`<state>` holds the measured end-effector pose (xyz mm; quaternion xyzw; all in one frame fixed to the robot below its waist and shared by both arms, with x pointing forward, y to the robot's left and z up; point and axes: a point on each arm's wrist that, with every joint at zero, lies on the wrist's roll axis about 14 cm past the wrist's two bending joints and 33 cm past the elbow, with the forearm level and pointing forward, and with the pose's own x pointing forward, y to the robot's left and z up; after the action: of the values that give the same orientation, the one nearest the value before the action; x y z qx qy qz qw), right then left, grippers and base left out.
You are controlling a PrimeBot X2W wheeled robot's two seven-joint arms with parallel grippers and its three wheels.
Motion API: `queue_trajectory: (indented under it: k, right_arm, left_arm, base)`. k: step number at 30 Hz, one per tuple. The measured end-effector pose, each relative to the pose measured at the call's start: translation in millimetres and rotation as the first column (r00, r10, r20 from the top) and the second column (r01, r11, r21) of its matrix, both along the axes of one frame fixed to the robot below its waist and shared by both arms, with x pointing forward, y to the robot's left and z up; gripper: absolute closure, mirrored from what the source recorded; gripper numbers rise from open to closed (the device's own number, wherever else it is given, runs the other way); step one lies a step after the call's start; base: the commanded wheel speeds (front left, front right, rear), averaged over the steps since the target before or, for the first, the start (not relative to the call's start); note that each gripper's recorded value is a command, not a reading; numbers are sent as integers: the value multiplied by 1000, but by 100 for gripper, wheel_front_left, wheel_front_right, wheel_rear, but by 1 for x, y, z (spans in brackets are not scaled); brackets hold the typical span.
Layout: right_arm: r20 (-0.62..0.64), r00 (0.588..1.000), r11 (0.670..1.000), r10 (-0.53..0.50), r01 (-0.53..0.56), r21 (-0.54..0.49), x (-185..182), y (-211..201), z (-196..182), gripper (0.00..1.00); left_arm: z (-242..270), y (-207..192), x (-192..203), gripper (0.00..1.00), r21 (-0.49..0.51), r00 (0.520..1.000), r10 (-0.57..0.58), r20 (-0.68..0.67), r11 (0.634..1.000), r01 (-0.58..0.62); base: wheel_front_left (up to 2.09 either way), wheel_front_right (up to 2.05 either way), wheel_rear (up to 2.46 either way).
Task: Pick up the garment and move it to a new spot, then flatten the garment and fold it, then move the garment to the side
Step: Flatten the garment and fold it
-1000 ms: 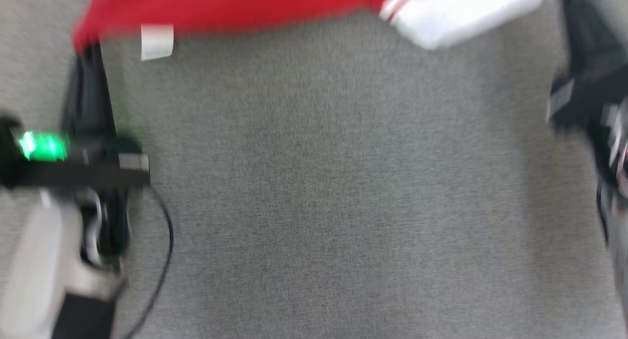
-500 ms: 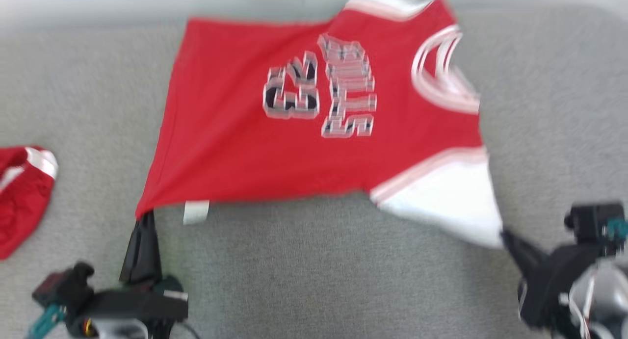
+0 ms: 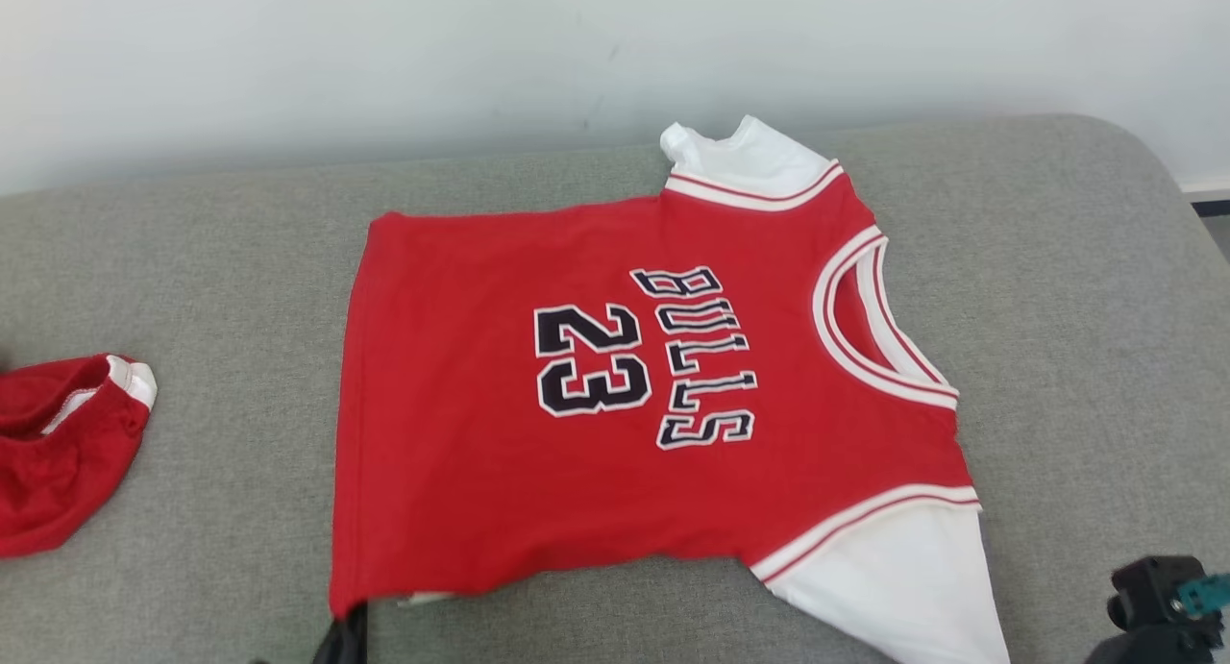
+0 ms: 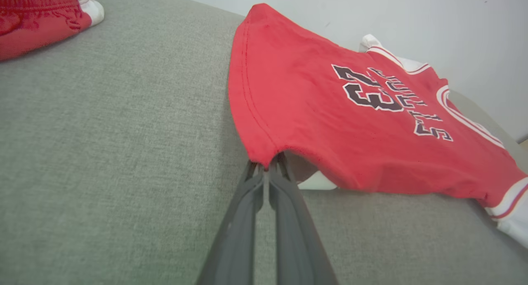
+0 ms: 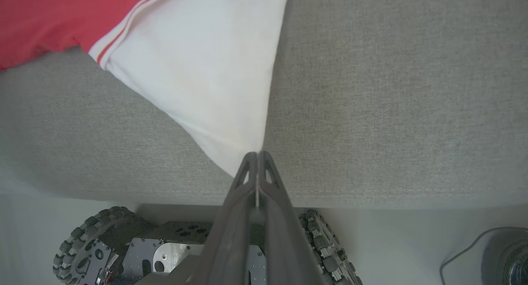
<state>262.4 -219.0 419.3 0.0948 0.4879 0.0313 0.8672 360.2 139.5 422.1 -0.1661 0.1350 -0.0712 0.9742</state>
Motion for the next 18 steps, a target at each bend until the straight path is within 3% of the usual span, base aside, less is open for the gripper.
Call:
queue_trajectory:
  k: [4,10,15,18]
  right_arm:
    - [-28,999,1000,-28,28,9,-10,-2,-3,100]
    - [21,998,998,-53,53,14,-2,-4,2,100]
    - [202,976,995,-85,73,66,40,2,26,100]
    - [283,954,991,-100,71,112,62,10,40,100]
  left_arm:
    - [-20,6,-21,100,102,994,-45,-102,993,55]
    - [-19,18,-28,100,129,990,-27,-137,991,44]
    - [3,15,-13,100,70,997,-18,-79,997,24]
    - [11,12,-1,100,86,997,-42,-64,995,48]
  base:
    - [0,0,0]
    - [0,0,0]
    - [0,0,0]
    - [0,0,0]
